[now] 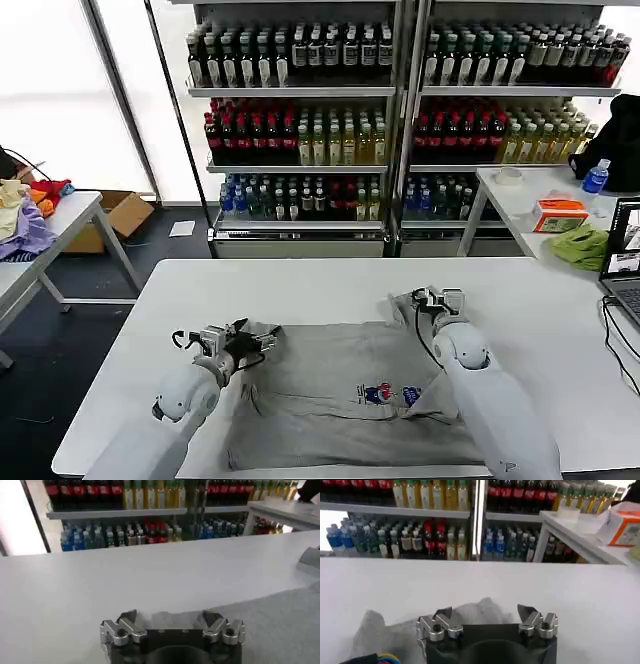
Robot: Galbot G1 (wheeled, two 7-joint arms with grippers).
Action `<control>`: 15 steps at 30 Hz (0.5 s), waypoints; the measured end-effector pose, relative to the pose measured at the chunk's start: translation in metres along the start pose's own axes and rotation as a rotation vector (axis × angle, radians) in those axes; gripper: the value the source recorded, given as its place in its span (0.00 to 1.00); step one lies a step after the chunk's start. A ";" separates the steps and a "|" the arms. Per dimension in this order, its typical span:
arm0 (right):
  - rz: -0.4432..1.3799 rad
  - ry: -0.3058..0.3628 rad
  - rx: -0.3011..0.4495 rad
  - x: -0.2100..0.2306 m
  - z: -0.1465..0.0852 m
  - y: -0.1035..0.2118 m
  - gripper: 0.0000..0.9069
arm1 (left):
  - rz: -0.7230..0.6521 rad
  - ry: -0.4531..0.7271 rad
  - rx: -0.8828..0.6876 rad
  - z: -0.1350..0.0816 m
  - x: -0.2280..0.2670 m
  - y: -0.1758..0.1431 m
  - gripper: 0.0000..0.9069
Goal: Fold and organize the clothes.
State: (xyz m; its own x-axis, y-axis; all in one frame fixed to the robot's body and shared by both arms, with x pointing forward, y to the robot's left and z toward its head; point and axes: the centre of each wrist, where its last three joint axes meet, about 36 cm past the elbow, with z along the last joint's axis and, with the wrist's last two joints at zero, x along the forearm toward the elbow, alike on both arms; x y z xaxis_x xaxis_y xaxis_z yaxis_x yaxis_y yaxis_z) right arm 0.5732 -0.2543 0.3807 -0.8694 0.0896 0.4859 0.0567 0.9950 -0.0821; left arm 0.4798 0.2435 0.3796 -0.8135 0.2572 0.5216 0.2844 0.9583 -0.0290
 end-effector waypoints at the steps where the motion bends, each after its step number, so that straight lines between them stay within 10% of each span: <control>1: 0.000 0.003 0.001 0.000 0.002 0.001 0.88 | 0.000 0.002 0.000 0.001 0.000 0.000 0.00; 3: -0.001 0.007 0.003 0.000 0.004 0.002 0.09 | 0.001 0.006 0.000 0.003 0.001 -0.001 0.01; 4: -0.002 0.010 0.003 0.001 0.006 0.002 0.00 | 0.002 0.008 0.001 0.004 0.001 -0.001 0.00; 15: 0.003 0.021 0.006 0.011 0.012 0.002 0.00 | 0.021 0.018 0.007 0.012 0.004 -0.009 0.00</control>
State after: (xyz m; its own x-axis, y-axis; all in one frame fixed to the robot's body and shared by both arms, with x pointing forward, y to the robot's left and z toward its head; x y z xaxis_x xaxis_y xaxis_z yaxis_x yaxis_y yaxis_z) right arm 0.5578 -0.2514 0.3750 -0.8590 0.0937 0.5034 0.0566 0.9945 -0.0886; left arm 0.4676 0.2374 0.3720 -0.7985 0.2746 0.5358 0.2974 0.9537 -0.0456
